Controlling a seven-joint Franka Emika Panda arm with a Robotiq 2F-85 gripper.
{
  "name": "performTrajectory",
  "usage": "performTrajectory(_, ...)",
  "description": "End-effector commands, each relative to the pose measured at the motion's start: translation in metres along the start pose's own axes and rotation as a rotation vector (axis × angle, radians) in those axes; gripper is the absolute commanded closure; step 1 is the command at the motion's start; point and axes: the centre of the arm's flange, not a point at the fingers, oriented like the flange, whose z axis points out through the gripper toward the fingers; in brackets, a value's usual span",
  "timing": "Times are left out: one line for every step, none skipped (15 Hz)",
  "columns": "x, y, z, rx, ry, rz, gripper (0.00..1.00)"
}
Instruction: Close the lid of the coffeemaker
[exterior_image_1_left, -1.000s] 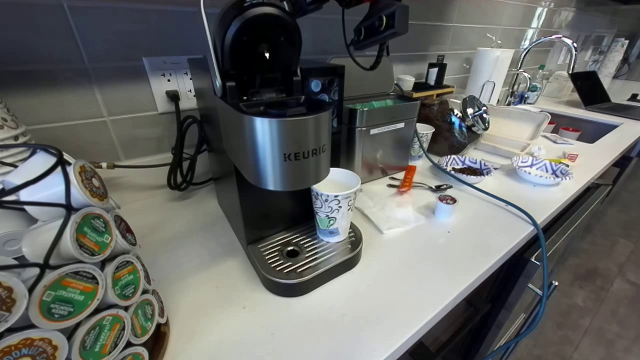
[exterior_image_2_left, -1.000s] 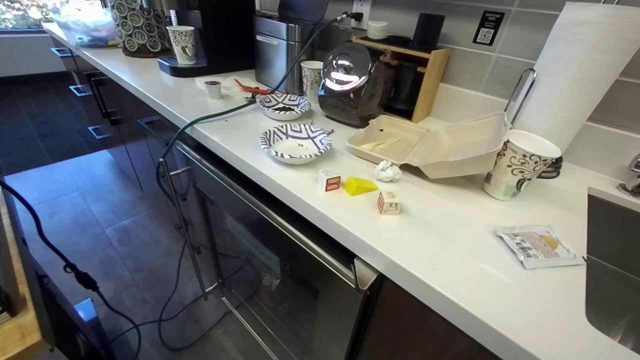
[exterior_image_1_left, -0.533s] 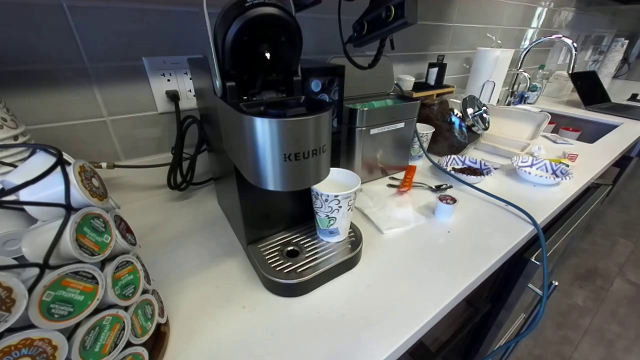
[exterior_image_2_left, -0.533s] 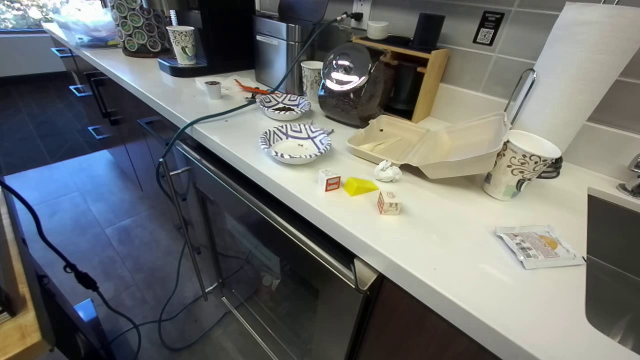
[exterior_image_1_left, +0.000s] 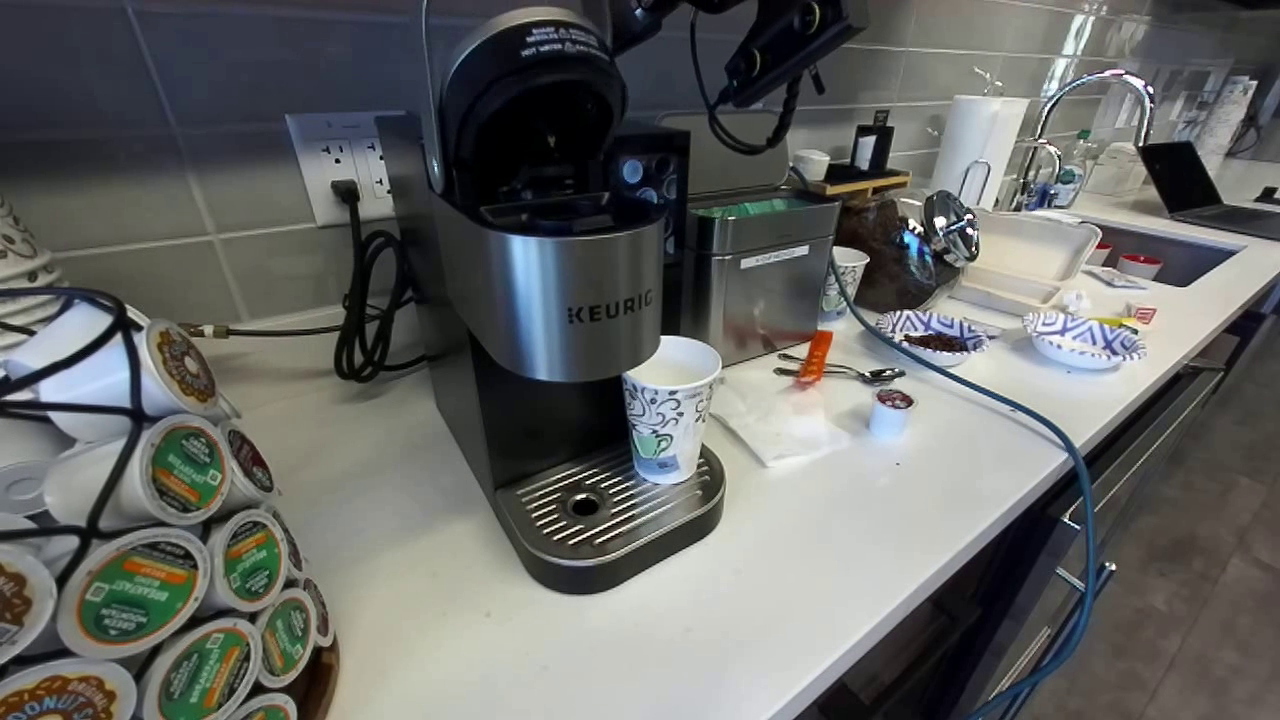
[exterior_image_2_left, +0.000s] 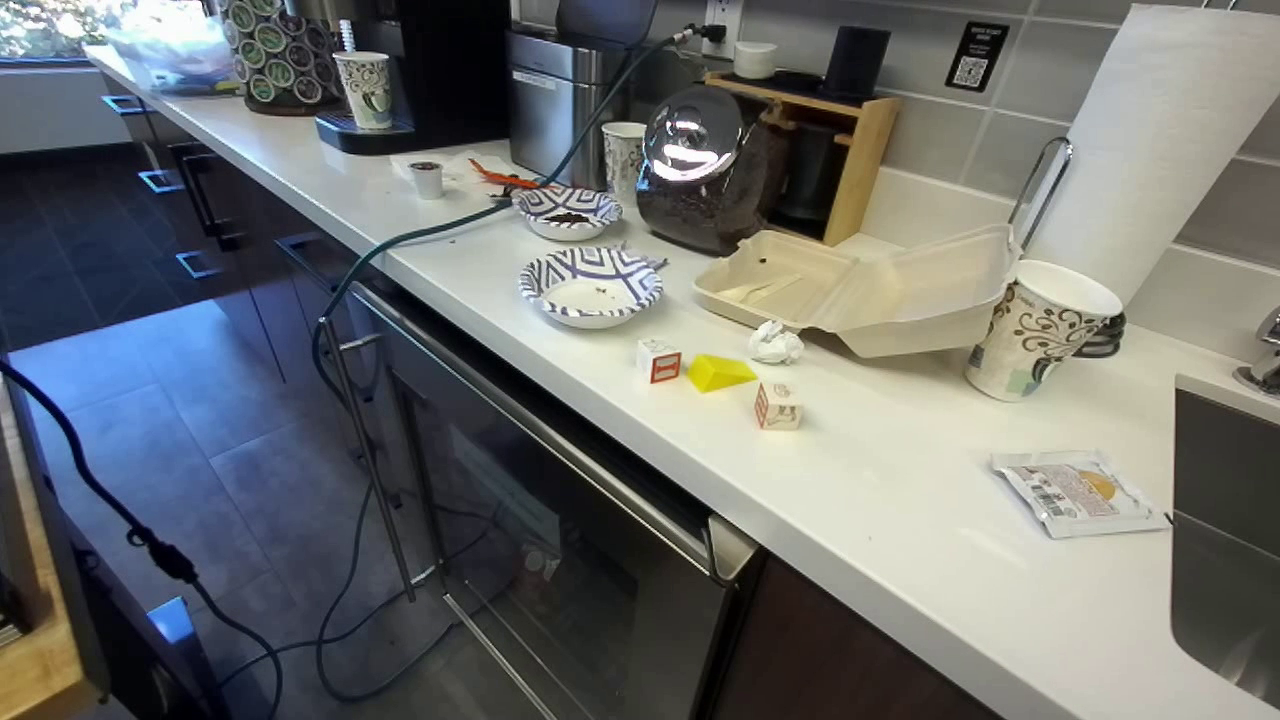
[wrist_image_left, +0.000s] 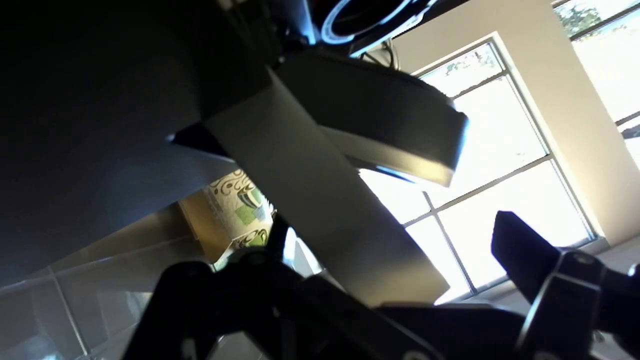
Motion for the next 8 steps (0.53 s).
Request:
performTrajectory(-0.009, -0.013, 0.002, 0.057, -0.127, 0.079, 0.0)
performTrajectory(-0.011, -0.016, 0.003, 0.069, -0.147, 0.091, 0.0)
performTrajectory(-0.014, -0.019, 0.004, 0.083, -0.168, 0.104, 0.0)
performTrajectory(-0.016, -0.021, 0.004, 0.091, -0.183, 0.115, 0.0)
performTrajectory(-0.019, -0.022, 0.004, 0.099, -0.2, 0.127, 0.0)
performTrajectory(-0.02, -0.024, 0.005, 0.108, -0.213, 0.136, 0.0)
performTrajectory(-0.023, -0.025, 0.005, 0.113, -0.224, 0.15, 0.0)
performTrajectory(-0.025, -0.026, 0.006, 0.117, -0.234, 0.16, 0.0)
